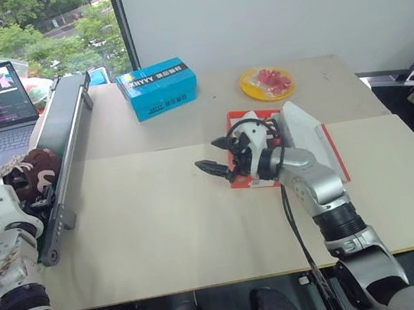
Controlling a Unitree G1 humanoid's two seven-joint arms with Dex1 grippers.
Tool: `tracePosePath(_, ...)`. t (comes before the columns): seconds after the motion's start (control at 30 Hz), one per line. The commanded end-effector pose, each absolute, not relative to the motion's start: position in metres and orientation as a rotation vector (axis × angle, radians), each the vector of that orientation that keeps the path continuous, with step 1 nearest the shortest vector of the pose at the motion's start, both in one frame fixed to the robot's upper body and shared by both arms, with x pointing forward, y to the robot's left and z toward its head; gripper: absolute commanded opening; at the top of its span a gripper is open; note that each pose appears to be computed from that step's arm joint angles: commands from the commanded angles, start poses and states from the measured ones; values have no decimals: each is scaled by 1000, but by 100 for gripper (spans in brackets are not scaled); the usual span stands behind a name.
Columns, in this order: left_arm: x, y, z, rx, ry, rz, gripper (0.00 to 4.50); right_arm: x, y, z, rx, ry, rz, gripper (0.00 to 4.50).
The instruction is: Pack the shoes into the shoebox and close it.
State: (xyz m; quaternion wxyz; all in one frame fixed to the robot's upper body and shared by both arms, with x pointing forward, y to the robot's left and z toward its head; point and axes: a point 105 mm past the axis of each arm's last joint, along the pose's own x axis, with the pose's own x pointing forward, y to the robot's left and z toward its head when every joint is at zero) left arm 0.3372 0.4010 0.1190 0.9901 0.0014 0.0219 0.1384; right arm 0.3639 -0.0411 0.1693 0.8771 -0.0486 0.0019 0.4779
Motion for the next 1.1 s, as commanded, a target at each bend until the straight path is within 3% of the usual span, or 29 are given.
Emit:
tracePosePath(0.03,348,385,142,16,-27,214,279,362,-40,192,-113,-67,1008,450)
tracePosePath(0.2,364,357,185,-85,-148,140,267,361,-40,207,-40,-91,1011,450)
tracePosePath(0.3,378,306,224,-70,-236,-26,267,364,-43,247,249,-156,996,450)
tracePosePath(0.47,387,220,250,-83,-282,-271,267,379,-64,298,673,-197,909,450)
tracePosePath(0.57,394,152,263,-141,-306,-419,267,389,-77,313,816,-173,838,450)
tracePosePath(0.7,390,92,271,-164,-310,-579,267,391,-80,319,856,-148,807,450)
tracePosePath(0.83,386,58,280,-182,-327,-668,267,401,-87,300,805,-100,722,450)
tracePosePath(1.1,379,49,285,-200,-328,-702,267,411,-113,284,837,-93,596,450)
